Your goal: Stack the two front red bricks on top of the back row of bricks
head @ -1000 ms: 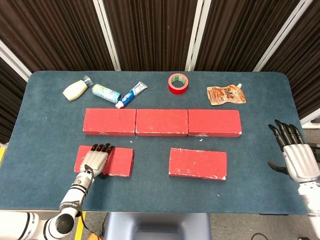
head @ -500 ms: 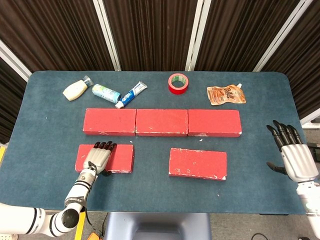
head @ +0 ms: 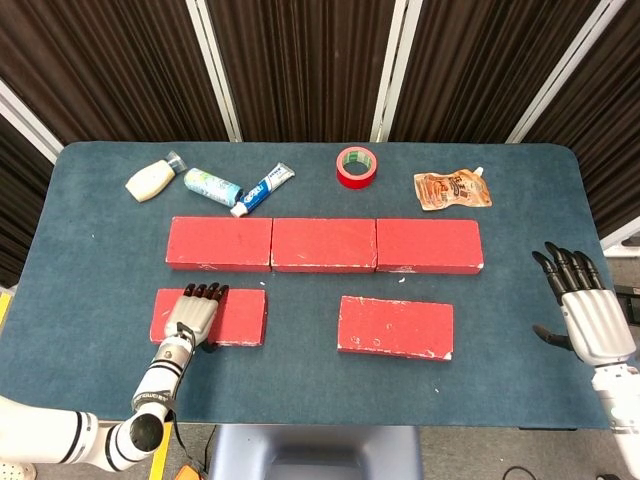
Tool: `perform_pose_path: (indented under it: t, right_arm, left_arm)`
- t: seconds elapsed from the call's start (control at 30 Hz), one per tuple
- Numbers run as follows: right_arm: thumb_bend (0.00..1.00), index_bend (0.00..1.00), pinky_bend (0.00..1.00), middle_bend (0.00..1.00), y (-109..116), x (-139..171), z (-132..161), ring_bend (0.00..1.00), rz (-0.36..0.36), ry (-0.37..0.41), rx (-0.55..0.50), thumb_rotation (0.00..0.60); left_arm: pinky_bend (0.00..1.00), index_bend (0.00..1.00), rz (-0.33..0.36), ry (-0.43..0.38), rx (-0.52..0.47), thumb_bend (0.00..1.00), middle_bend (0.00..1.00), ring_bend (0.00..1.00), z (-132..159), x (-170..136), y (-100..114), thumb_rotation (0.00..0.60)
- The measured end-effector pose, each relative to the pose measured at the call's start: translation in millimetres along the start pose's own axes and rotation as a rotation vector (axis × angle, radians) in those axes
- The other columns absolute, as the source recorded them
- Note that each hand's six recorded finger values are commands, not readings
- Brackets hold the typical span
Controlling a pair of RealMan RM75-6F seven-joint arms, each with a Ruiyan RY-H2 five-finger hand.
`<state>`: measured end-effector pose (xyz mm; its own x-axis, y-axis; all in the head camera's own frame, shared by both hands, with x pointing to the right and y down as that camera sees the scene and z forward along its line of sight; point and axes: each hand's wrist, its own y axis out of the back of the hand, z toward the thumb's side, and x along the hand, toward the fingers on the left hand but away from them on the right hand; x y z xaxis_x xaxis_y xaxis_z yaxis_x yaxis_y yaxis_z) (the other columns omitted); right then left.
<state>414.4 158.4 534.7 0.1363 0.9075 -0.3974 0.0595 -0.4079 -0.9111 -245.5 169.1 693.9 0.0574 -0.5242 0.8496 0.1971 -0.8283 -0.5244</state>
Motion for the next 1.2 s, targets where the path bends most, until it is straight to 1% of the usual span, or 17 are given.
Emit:
perform_pose_path:
  t: [0.1,0.23,0.37,0.57,0.63,0.83,0.93,1.03,1.2]
  right_arm:
    - [0.00,0.00,0.00,0.03,-0.3,0.1,0.3,0.01,0.000,0.001,0.001,0.600]
    - [0.00,0.00,0.00,0.03,-0.7,0.3,0.8,0.01,0.001,0.002,0.000,0.600]
    - [0.00,0.00,0.00,0.03,0.2,0.1,1.3,0.01,-0.007,0.001,0.002,0.600]
    - [0.00,0.00,0.00,0.03,0.7,0.9,1.1,0.00,-0.006,0.000,0.005,0.600]
    - [0.00,0.00,0.00,0.03,1.1,1.0,0.5,0.00,-0.010,-0.004,0.005,0.600]
    - [0.00,0.00,0.00,0.03,2.2,1.2,2.7,0.00,-0.018,0.004,0.003,0.600]
    - [0.00,0.00,0.00,0.03,2.1,1.0,2.9,0.00,-0.018,0.003,0.003,0.600]
    - [0.00,0.01,0.00,0.03,2.6,0.7,3.3,0.00,-0.022,0.003,0.001,0.600]
    - [0.00,0.01,0.00,0.03,2.7,0.3,4.5,0.00,-0.024,0.008,0.001,0.600]
  left_arm:
    - [0.05,0.00,0.010,-0.006,0.004,0.21,0.00,0.00,1.0,0.0,1.4,0.600]
    - [0.12,0.00,0.032,-0.006,0.020,0.21,0.00,0.00,-0.5,-0.1,3.1,0.600]
    - [0.13,0.00,0.023,0.004,0.027,0.22,0.00,0.00,-3.1,0.8,-0.1,0.600]
    - [0.12,0.00,-0.001,0.022,0.037,0.23,0.00,0.00,-6.3,3.4,-4.1,0.600]
    - [0.12,0.00,-0.002,0.019,0.039,0.24,0.03,0.00,-5.9,4.0,-4.3,0.600]
    - [0.13,0.00,0.003,0.019,0.045,0.28,0.19,0.04,-7.6,3.6,-3.8,0.600]
    - [0.13,0.00,0.009,0.018,0.043,0.28,0.23,0.06,-8.7,3.2,-3.0,0.600]
    - [0.13,0.00,0.017,0.017,0.041,0.28,0.25,0.08,-9.6,1.5,-1.6,0.600]
    - [0.13,0.00,0.033,0.019,0.029,0.28,0.25,0.08,-14.0,-5.5,2.6,0.600]
